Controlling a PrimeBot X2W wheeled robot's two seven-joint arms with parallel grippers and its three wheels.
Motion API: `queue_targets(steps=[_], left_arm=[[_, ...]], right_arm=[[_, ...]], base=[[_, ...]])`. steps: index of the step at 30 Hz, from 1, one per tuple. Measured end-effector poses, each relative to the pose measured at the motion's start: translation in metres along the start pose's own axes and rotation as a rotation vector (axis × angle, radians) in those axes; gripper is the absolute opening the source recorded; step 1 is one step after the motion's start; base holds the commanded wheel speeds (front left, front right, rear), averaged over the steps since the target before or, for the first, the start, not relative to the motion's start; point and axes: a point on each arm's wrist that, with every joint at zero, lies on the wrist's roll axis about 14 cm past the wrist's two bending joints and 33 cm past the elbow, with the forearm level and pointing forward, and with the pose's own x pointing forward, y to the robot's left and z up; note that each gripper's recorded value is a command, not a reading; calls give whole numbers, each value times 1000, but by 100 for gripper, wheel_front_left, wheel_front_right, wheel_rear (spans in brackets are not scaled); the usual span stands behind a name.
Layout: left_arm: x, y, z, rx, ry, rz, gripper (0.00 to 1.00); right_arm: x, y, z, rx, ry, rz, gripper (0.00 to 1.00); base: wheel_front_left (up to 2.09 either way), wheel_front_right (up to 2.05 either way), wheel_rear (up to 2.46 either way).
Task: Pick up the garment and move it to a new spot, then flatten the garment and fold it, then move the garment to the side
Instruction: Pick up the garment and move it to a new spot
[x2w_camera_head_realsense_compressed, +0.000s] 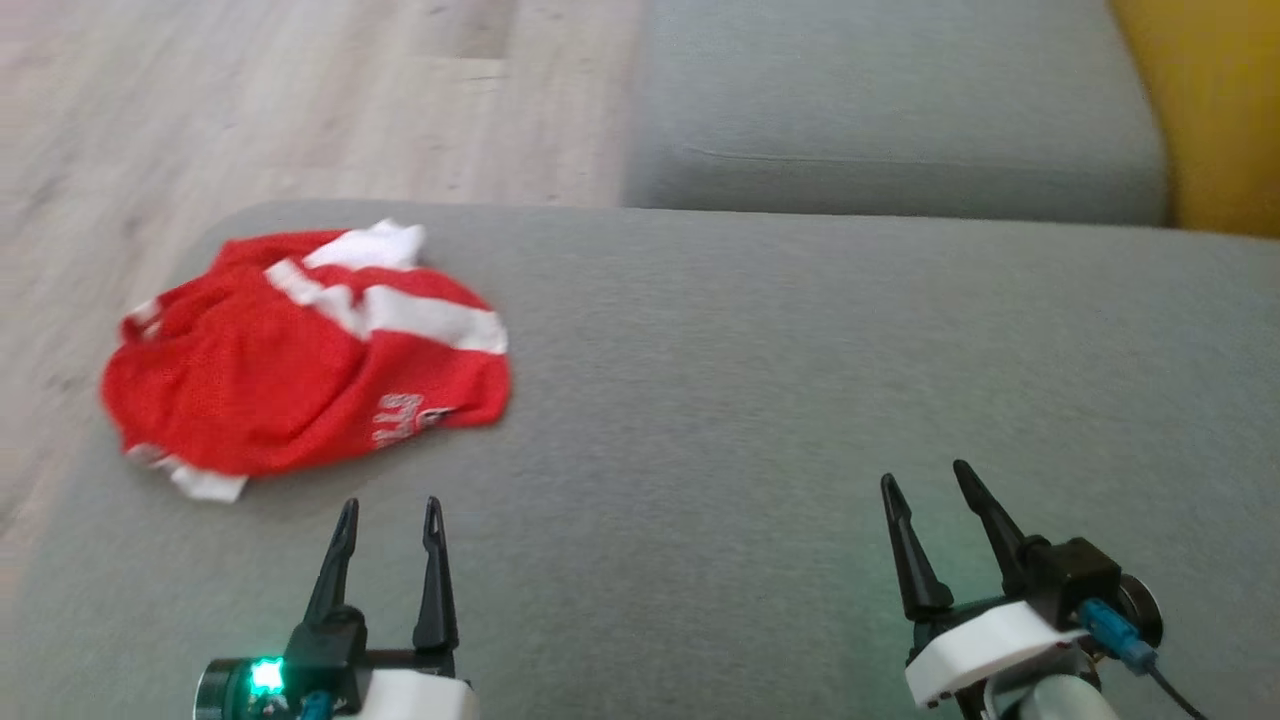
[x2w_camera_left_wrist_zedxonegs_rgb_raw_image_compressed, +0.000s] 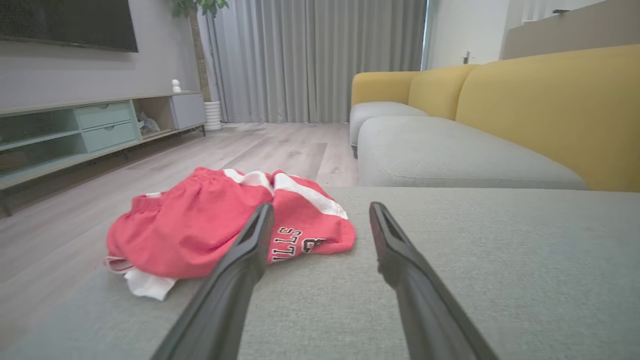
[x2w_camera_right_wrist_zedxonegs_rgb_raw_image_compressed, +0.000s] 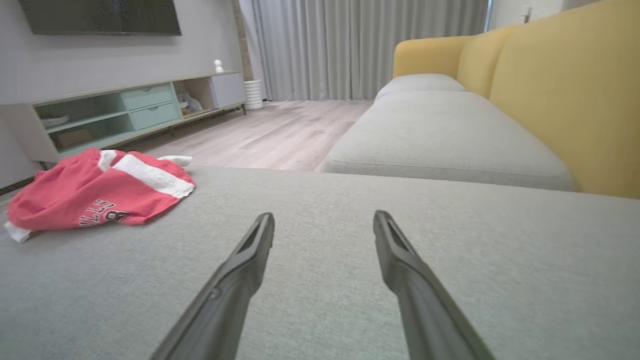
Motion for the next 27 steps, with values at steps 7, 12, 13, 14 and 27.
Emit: queue_targets(steps=[7,12,13,14,27], left_arm=[[-25,45,0,-3,-3,153,100],[-52,83,-7,0,15,289,100],[-57,92,-6,10,15,321,100],[-61,101,-4,18,10,352,100],[8,163,118,281,-262,362,100]], right_arm=[[22,42,-2,-18,13,145,100],[36,71,-4,-27,24,240,100],[39,76,-5,-29,28,255,100],[41,80,-7,-31,33,271,100],[81,86,-50,-113,116,336,100]], base=[[0,0,0],[0,0,0],[0,0,0],[0,0,0],[0,0,0]])
